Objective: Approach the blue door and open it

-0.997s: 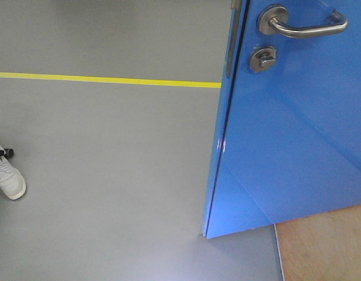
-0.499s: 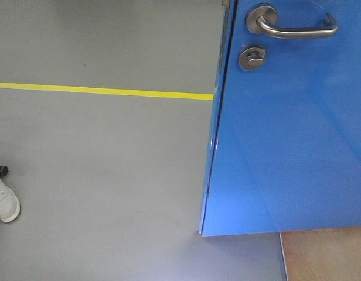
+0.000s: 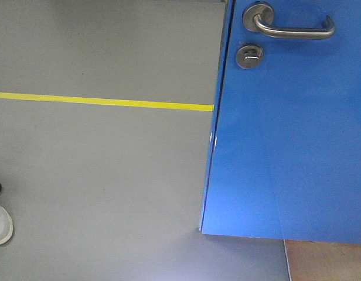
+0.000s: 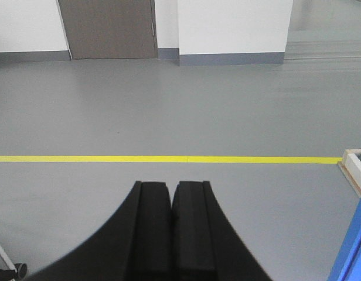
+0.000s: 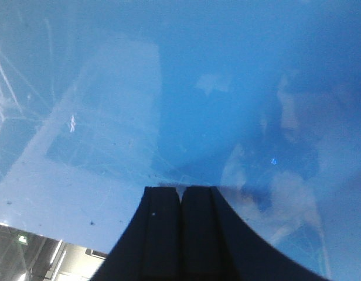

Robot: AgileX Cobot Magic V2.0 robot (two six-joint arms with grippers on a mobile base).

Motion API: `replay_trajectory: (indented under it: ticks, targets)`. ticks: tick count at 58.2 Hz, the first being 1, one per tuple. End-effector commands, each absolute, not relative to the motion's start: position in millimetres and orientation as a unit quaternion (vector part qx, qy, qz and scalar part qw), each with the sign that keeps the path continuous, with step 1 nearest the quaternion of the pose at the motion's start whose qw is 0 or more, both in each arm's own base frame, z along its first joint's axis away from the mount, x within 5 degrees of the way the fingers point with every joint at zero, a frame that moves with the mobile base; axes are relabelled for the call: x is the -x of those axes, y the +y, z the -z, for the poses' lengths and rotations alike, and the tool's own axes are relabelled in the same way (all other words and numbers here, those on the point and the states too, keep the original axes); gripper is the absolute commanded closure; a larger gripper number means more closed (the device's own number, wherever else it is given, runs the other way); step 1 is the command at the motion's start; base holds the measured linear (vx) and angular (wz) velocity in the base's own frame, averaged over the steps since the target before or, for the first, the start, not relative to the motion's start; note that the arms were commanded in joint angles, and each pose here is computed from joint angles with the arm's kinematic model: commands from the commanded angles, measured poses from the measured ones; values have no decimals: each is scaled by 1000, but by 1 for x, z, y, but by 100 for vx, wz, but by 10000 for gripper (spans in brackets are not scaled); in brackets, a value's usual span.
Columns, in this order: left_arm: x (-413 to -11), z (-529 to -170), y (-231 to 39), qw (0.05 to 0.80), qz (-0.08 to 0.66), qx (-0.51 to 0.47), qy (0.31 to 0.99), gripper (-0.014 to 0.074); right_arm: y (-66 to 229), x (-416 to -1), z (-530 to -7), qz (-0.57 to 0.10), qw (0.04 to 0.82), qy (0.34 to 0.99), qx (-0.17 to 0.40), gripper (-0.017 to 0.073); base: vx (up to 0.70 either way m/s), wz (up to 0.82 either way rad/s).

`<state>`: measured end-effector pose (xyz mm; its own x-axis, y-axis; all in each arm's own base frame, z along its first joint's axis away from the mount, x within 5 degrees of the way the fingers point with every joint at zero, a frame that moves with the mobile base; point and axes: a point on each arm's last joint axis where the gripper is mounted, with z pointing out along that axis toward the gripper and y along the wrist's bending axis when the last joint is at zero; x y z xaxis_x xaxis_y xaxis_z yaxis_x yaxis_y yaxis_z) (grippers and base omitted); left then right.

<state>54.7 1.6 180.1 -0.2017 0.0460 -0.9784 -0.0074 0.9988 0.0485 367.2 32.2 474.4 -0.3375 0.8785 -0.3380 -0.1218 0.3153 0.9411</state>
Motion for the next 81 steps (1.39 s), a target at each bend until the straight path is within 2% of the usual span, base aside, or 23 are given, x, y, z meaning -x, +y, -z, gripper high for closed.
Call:
replay_trajectory:
  ticks: [1,39,81]
  targets:
    - [-54,-197,1,678,-15,-13,735,521,24,-357,-498,-505,542,602,-298,547,22,1]
    - [-54,-197,1,678,-15,-13,735,521,24,-357,-498,-505,542,602,-298,547,17,-1]
    - [-54,-197,1,678,-15,-13,735,521,24,-357,-498,-505,542,602,-298,547,2,-2]
